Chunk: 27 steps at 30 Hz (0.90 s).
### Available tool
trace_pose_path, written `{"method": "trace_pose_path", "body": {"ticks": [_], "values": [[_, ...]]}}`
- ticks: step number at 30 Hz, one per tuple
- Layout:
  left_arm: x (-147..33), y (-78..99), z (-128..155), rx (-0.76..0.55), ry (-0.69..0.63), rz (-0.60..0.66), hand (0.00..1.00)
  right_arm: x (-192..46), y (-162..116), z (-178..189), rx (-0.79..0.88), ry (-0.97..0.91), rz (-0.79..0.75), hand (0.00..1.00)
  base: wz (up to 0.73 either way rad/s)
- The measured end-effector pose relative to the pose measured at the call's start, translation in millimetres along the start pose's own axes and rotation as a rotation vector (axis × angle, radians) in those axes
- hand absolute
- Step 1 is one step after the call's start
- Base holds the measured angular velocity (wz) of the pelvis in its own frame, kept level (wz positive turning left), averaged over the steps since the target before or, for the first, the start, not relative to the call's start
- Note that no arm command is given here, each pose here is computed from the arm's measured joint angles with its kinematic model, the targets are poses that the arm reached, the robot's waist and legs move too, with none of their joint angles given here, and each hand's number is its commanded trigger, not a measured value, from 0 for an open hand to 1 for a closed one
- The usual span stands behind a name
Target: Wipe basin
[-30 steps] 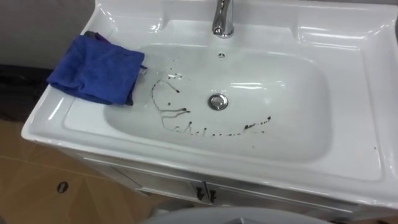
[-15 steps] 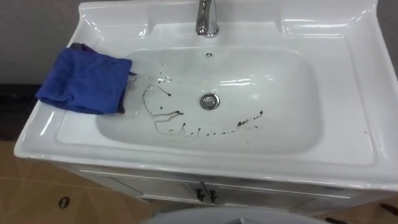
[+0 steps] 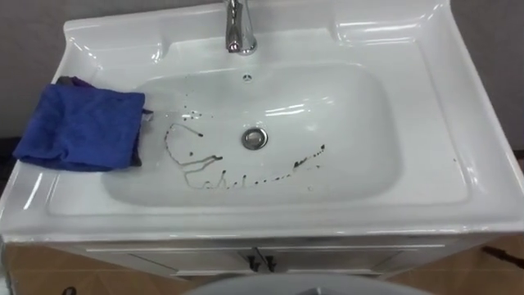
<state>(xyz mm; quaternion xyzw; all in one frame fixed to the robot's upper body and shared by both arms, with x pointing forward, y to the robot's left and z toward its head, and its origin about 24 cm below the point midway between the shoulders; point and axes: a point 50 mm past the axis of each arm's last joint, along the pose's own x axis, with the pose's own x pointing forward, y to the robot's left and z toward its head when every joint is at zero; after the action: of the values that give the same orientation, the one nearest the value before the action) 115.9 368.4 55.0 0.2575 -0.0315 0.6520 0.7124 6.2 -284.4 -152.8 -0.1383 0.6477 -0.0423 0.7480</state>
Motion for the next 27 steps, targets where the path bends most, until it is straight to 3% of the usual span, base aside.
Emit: {"method": "trace_pose_path", "body": {"ticks": [11,27], "values": [[-34.3,-27.7,0.0,0.015,-0.012,-0.246,0.0,0.1,5.3,0.5,-0.019,-0.008,0.052,0.0,-0.01],[-55.9,-45.1,2.8,0.005,-0.019,-0.429,0.0,1.8,6.6,2.9,-0.015,0.003,0.056,0.0,-0.01]]}}
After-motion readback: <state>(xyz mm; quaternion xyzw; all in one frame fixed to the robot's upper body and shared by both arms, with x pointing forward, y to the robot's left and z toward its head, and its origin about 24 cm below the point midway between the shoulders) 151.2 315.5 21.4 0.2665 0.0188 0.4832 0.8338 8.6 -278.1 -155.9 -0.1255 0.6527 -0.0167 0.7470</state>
